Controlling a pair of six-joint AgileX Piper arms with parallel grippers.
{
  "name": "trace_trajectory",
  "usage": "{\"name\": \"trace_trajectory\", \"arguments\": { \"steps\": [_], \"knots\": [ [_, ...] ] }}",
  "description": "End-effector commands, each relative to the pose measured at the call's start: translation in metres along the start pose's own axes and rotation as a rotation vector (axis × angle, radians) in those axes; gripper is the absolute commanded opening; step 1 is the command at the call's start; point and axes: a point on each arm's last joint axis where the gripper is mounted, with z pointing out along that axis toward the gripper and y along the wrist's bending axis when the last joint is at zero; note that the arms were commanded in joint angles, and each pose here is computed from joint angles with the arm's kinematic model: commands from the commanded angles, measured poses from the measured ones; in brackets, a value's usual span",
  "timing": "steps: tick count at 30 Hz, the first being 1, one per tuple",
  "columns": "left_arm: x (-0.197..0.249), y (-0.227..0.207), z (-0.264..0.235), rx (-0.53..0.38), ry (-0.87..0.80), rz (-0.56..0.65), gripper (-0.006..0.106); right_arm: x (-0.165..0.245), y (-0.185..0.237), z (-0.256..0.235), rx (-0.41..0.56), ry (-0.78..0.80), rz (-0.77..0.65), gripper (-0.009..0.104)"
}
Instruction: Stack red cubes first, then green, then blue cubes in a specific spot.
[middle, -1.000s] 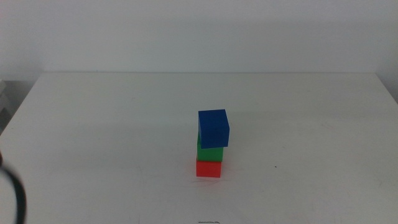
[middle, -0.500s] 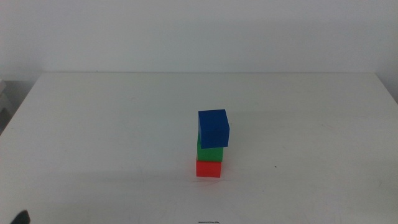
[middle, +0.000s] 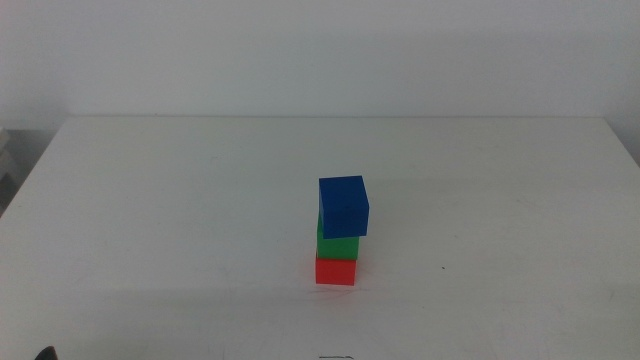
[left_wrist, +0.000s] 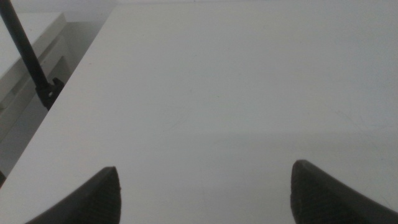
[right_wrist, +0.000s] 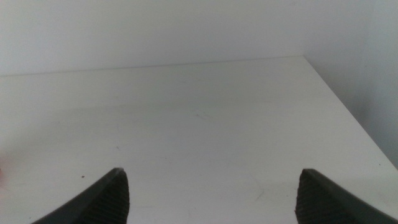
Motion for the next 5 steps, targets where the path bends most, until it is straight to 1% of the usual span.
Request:
{"name": "trace_trajectory", "arguments": {
  "steps": [1,5],
  "knots": [
    [-0.0089,0.0,-0.002,-0.001,-0.104,-0.014,0.094,-0.0118,-0.0001,-0.0008,0.009,-0.081,-0.027,0.074],
    [-0.009,0.0,-0.002,-0.001,-0.105,-0.014,0.094,-0.0118,-0.0001,-0.0008,0.009,-0.081,-0.027,0.074]
  ]
}}
